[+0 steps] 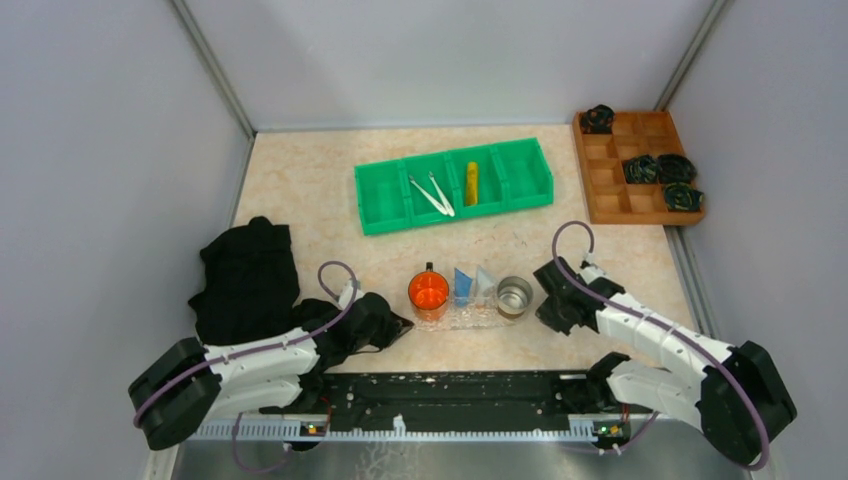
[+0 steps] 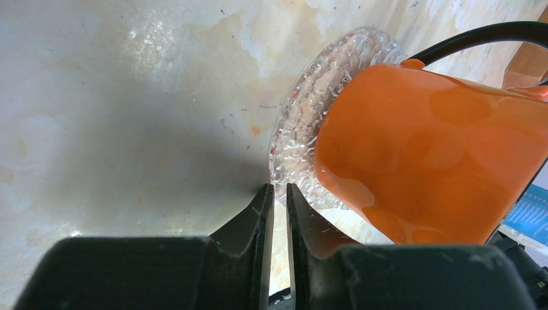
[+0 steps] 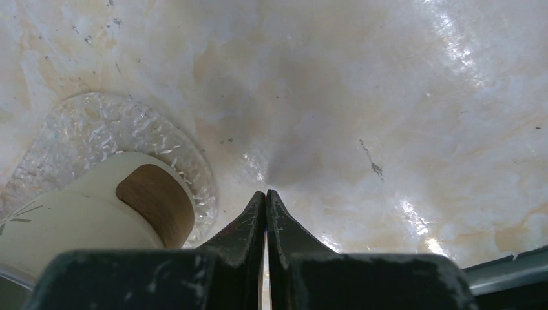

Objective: Prepare toiletry sets of a toothbrush and toothpaste on the tray

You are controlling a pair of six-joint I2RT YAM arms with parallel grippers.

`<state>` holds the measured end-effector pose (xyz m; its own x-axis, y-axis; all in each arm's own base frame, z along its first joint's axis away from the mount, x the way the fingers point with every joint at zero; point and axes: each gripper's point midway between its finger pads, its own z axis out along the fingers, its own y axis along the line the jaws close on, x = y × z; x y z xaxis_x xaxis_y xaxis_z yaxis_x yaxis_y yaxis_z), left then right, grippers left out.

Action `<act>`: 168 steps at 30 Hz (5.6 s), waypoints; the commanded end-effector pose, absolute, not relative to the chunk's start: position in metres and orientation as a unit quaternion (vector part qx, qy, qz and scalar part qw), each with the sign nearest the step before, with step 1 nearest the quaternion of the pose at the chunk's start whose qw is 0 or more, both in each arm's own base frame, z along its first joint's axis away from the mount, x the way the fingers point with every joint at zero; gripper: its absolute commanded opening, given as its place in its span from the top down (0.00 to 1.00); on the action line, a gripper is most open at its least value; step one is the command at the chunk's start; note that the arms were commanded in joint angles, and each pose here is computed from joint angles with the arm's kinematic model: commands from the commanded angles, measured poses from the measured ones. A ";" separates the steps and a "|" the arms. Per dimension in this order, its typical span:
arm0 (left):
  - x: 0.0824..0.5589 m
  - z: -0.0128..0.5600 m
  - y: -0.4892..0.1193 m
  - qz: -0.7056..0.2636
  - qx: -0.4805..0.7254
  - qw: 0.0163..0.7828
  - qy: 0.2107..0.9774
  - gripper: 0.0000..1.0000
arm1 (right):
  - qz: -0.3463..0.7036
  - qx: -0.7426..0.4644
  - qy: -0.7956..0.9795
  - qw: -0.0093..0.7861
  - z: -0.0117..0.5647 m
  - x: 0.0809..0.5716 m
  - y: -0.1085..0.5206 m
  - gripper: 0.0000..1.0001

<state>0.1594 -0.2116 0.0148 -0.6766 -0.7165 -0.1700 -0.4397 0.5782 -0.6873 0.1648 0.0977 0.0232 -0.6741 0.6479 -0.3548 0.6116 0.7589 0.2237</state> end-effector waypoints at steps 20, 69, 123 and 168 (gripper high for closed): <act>0.137 -0.031 -0.167 -0.213 -0.320 0.214 0.898 0.80 | 0.068 0.348 0.912 0.207 0.009 0.183 0.113 1.00; 0.154 -0.016 -0.159 -0.181 -0.307 0.192 0.914 0.65 | 0.078 0.328 0.920 0.200 0.019 0.173 0.109 1.00; 0.433 0.108 -0.140 -0.253 -0.159 0.317 0.900 0.13 | -0.055 0.125 0.889 0.437 0.165 0.531 0.030 0.50; 0.415 0.069 -0.127 -0.238 -0.193 0.276 0.911 0.15 | 0.013 0.078 0.933 0.351 0.072 0.501 0.059 0.89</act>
<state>0.4242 -0.1301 0.0672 -0.7773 -0.4705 -0.4177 -0.2104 0.8201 -0.5321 0.5259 0.0645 0.0770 -0.7046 0.1413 -0.6954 0.1080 0.9899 0.0917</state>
